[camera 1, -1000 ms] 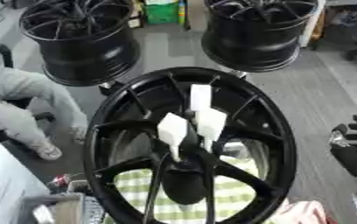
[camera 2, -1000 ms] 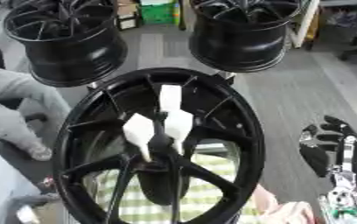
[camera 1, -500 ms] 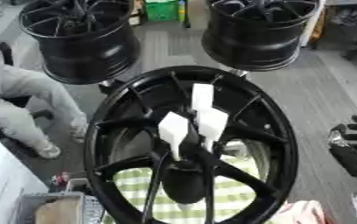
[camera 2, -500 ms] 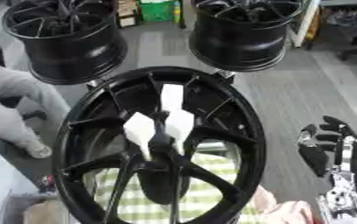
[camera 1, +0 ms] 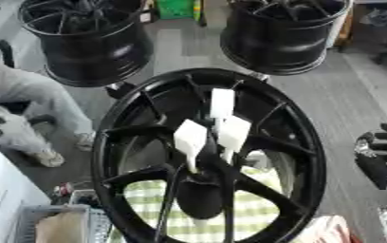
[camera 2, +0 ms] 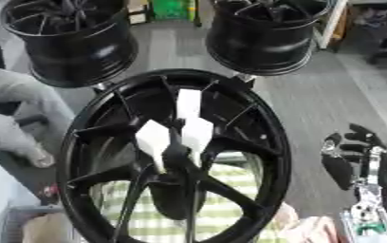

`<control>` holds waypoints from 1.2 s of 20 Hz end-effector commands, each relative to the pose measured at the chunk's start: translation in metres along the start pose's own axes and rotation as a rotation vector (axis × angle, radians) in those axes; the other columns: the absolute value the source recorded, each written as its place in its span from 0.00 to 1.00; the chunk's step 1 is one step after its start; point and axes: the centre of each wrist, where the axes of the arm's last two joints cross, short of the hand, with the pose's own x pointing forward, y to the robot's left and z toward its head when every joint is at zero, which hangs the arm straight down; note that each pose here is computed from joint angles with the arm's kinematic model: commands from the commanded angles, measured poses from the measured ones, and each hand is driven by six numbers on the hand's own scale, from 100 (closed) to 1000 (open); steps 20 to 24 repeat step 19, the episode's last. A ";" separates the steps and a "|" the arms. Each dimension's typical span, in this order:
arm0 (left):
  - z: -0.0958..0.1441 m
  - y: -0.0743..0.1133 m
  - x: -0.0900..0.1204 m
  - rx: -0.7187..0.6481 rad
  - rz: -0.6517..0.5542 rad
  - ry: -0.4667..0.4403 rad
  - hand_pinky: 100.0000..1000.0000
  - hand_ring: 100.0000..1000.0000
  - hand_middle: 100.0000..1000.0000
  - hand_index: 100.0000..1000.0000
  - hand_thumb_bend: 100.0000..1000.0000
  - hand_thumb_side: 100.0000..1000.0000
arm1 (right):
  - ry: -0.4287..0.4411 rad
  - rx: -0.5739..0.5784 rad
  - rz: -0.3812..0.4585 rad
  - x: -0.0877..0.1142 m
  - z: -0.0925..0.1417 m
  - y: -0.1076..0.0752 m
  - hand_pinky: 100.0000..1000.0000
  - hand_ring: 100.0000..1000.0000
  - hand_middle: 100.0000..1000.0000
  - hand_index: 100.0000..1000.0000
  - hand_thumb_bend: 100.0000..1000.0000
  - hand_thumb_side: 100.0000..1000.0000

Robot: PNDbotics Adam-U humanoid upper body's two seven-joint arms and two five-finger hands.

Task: Pull the pin out of the wheel hub.

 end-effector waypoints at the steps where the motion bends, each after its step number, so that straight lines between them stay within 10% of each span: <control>1: -0.011 -0.003 0.029 -0.033 0.061 -0.064 0.70 0.57 0.62 0.70 0.00 0.60 | -0.031 -0.011 -0.022 0.009 -0.003 -0.002 0.53 0.59 0.62 0.77 0.00 0.12; 10: -0.018 -0.054 0.044 0.016 0.289 -0.007 0.70 0.56 0.61 0.69 0.00 0.75 | -0.041 0.000 -0.044 0.014 -0.003 0.003 0.52 0.59 0.62 0.77 0.00 0.13; 24: -0.009 -0.063 0.035 0.191 0.310 0.182 0.68 0.54 0.59 0.68 0.00 0.79 | -0.039 -0.004 -0.045 0.014 -0.003 0.004 0.52 0.59 0.61 0.77 0.00 0.13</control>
